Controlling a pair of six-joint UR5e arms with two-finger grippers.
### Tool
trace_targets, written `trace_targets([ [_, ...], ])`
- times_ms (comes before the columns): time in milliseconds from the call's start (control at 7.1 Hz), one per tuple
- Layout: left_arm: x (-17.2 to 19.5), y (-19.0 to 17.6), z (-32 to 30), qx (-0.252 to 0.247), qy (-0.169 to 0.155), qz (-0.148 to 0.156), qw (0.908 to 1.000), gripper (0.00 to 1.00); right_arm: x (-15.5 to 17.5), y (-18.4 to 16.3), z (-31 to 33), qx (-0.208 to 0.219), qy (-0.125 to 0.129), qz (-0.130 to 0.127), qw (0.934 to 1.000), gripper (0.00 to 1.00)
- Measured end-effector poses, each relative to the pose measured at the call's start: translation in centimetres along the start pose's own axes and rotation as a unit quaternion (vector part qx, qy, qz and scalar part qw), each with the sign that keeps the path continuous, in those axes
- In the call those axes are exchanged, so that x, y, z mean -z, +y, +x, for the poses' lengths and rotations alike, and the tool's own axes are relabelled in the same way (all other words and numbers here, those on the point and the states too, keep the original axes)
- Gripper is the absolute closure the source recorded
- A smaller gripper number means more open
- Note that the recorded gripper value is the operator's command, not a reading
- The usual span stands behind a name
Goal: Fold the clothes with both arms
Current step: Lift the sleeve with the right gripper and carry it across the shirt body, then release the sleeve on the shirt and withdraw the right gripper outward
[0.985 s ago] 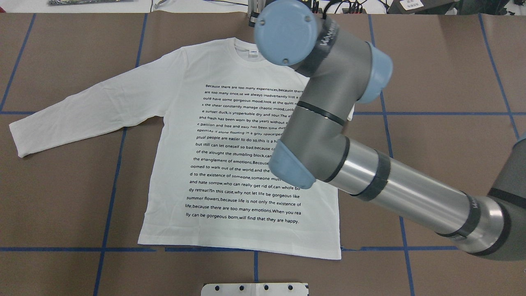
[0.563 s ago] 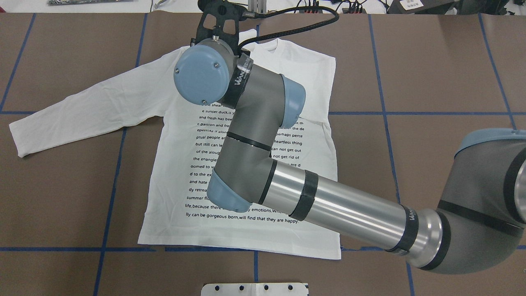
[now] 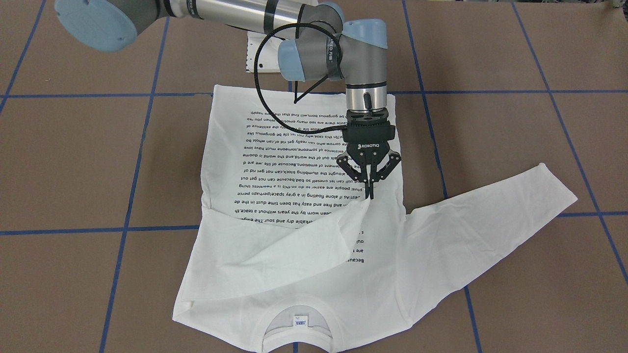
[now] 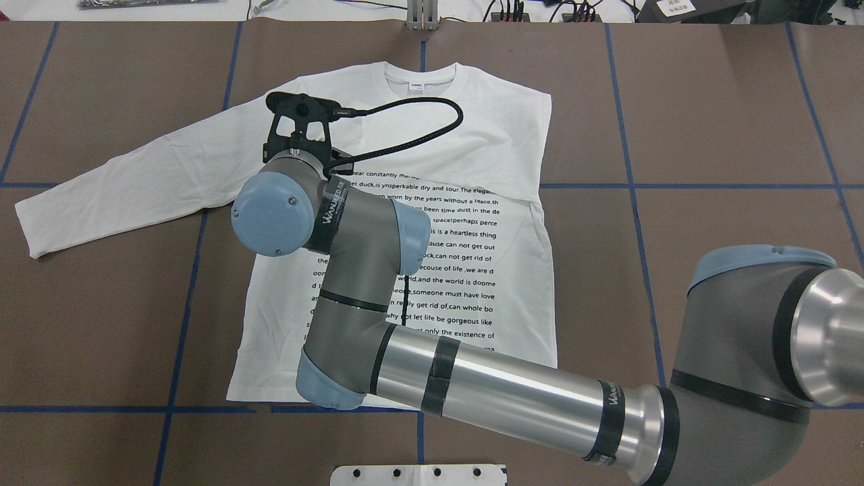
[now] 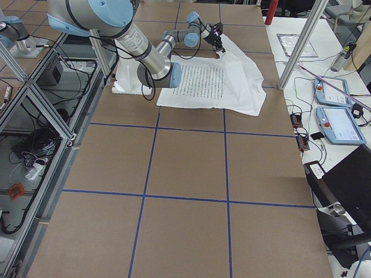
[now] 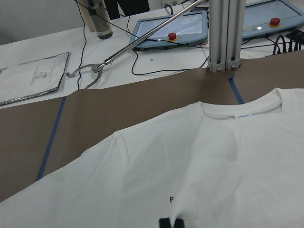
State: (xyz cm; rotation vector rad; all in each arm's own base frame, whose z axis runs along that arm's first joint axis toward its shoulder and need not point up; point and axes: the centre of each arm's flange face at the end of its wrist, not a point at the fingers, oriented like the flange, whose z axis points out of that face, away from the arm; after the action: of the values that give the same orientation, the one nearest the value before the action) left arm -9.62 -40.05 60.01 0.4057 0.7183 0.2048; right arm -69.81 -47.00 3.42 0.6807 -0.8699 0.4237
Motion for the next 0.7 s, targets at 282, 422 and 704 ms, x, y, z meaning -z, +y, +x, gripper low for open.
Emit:
trace_targets([
  [282,0.0,0.1,-0.1,0.001,-0.001,0.000,1.0000,0.00,0.7,2.1,-1.7,0.005,-0.004,-0.013,0.9999,0.00],
  [422,0.0,0.1,-0.1,0.002,-0.001,-0.001,1.0000,0.00,0.7,2.4,-2.2,0.003,-0.002,-0.017,0.9999,0.00],
  [704,-0.1,0.0,-0.2,0.001,-0.001,0.000,1.0000,0.00,0.1,0.9,-1.9,-0.016,0.010,-0.036,0.9992,0.00],
])
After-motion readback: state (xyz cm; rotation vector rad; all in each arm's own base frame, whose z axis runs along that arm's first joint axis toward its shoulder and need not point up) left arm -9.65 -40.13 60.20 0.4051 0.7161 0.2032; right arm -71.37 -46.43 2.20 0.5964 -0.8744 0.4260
